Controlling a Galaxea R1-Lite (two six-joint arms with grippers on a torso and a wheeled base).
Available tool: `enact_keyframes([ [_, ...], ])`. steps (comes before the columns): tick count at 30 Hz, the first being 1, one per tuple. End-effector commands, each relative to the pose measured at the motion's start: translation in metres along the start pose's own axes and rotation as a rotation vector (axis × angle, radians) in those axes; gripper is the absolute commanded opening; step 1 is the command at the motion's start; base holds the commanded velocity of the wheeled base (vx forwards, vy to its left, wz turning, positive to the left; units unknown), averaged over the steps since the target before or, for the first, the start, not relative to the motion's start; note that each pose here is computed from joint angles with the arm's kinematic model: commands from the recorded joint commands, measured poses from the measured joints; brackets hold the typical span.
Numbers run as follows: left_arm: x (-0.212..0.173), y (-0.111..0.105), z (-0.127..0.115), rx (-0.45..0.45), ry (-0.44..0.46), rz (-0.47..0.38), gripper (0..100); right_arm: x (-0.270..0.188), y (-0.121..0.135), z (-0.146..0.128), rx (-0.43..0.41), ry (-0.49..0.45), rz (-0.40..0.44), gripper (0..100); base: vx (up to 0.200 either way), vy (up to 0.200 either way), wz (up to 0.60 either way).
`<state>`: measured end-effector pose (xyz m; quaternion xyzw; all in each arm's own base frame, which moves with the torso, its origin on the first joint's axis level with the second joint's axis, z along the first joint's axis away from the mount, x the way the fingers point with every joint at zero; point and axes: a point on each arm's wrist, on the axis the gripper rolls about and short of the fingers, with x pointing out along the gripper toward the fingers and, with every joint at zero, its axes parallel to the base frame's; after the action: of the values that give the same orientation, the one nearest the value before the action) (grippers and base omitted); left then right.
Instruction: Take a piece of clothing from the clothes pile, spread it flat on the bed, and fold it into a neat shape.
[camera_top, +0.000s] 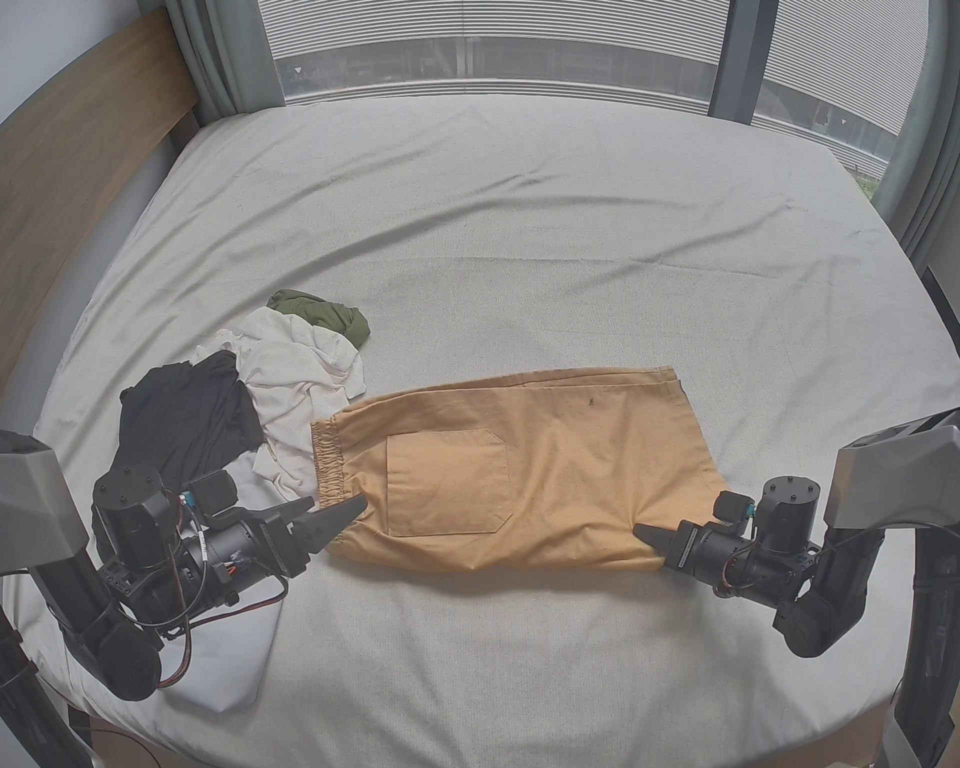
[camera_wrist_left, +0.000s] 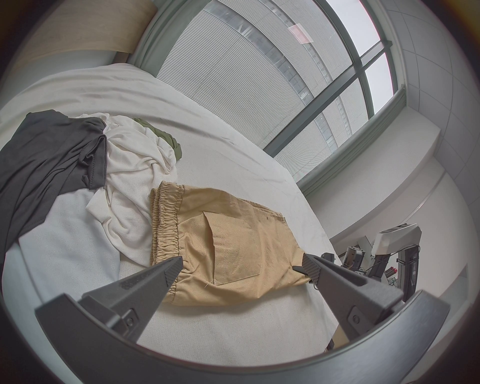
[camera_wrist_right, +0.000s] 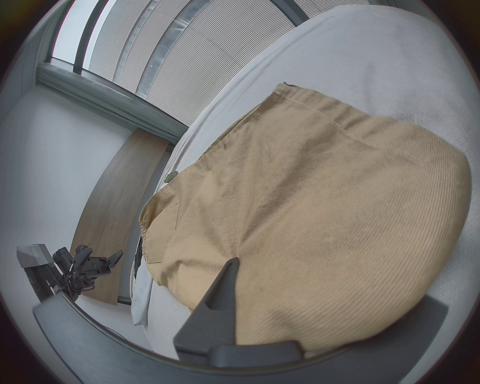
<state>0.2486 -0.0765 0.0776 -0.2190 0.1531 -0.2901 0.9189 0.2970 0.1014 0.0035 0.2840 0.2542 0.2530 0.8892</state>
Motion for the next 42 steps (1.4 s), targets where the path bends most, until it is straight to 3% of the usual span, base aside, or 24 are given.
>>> enact_keyframes([
  [1,0.000,-0.001,-0.001,-0.001,0.001,-0.002,100,-0.014,0.006,0.002,0.000,-0.002,-0.002,0,0.000,0.000,0.00],
  [35,-0.001,-0.002,0.000,0.000,0.002,-0.009,100,-0.089,-0.011,-0.048,-0.010,0.249,-0.209,0,0.000,0.000,0.00],
  [42,-0.001,-0.002,0.000,0.001,0.002,-0.009,100,-0.088,-0.020,-0.051,-0.008,0.266,-0.240,0,0.000,0.000,0.00],
])
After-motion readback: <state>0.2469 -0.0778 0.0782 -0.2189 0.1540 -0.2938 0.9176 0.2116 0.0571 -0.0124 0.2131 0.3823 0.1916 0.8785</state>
